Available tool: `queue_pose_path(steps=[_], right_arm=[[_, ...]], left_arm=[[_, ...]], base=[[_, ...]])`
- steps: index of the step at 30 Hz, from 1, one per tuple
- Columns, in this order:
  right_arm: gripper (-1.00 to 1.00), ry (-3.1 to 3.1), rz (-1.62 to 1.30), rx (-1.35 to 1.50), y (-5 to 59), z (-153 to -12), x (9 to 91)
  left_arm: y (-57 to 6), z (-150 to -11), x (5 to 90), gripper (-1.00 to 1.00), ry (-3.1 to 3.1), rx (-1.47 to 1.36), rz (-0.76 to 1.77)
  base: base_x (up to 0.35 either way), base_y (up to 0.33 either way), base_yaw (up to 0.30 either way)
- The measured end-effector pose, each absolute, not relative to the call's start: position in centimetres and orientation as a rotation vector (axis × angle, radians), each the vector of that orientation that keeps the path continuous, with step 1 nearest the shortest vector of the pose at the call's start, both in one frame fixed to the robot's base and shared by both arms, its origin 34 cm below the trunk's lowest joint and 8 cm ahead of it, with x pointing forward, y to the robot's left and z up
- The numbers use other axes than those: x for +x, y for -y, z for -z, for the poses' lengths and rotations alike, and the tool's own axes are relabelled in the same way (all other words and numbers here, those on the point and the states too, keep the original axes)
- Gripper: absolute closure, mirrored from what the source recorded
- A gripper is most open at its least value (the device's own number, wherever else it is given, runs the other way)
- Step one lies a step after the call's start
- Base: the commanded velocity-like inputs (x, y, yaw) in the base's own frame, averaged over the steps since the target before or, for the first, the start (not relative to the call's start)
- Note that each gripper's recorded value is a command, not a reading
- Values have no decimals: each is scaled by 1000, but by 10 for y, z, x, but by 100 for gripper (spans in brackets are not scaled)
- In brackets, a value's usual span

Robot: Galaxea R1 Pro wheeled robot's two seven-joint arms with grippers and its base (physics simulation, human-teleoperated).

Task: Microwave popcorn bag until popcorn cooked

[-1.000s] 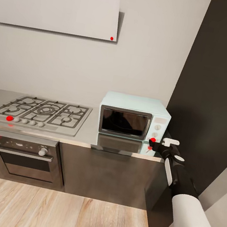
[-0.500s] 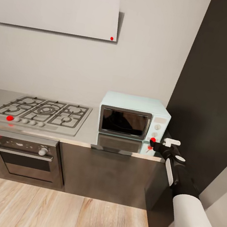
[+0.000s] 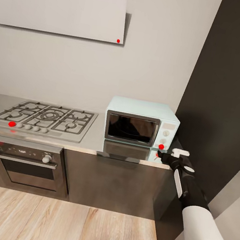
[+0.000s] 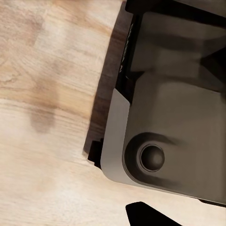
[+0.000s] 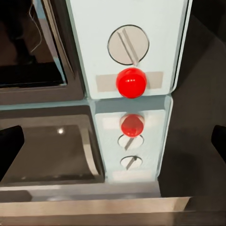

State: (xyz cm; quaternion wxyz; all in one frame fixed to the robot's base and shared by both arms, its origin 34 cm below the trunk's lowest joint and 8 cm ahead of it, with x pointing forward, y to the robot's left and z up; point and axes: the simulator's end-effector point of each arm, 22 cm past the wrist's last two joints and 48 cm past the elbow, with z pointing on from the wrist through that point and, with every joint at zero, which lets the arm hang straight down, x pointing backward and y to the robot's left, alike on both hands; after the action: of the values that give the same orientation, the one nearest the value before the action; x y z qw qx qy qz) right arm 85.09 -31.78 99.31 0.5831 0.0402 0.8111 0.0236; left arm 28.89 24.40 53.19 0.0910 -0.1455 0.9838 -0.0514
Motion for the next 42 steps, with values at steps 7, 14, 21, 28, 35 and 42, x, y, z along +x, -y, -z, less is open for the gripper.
queue_pose_path(steps=[7,14,21,28,35,42], right_arm=[[-100,-1899,-66,92,311,-991,851],[-100,-1898,-65,94,312,-991,851],[-100,-1910,-58,97,317,-984,849],[-100,-1933,-59,100,318,-973,847],[-100,-1950,-58,97,318,-964,845],[-100,-1951,-55,94,317,-964,845]], left_arm=[[-244,-532,289,-100,-2923,-432,153],[-244,-532,289,-100,-2923,-432,154],[-244,-532,289,-100,-2923,-432,153],[-244,-532,289,-100,-2924,-432,153],[-244,-532,289,-100,-2924,-432,153],[-244,-532,289,-100,-2923,-432,153]], base=[[0,0,0],[80,0,0],[157,0,0],[15,0,0],[0,-65,0],[0,-42,0]])
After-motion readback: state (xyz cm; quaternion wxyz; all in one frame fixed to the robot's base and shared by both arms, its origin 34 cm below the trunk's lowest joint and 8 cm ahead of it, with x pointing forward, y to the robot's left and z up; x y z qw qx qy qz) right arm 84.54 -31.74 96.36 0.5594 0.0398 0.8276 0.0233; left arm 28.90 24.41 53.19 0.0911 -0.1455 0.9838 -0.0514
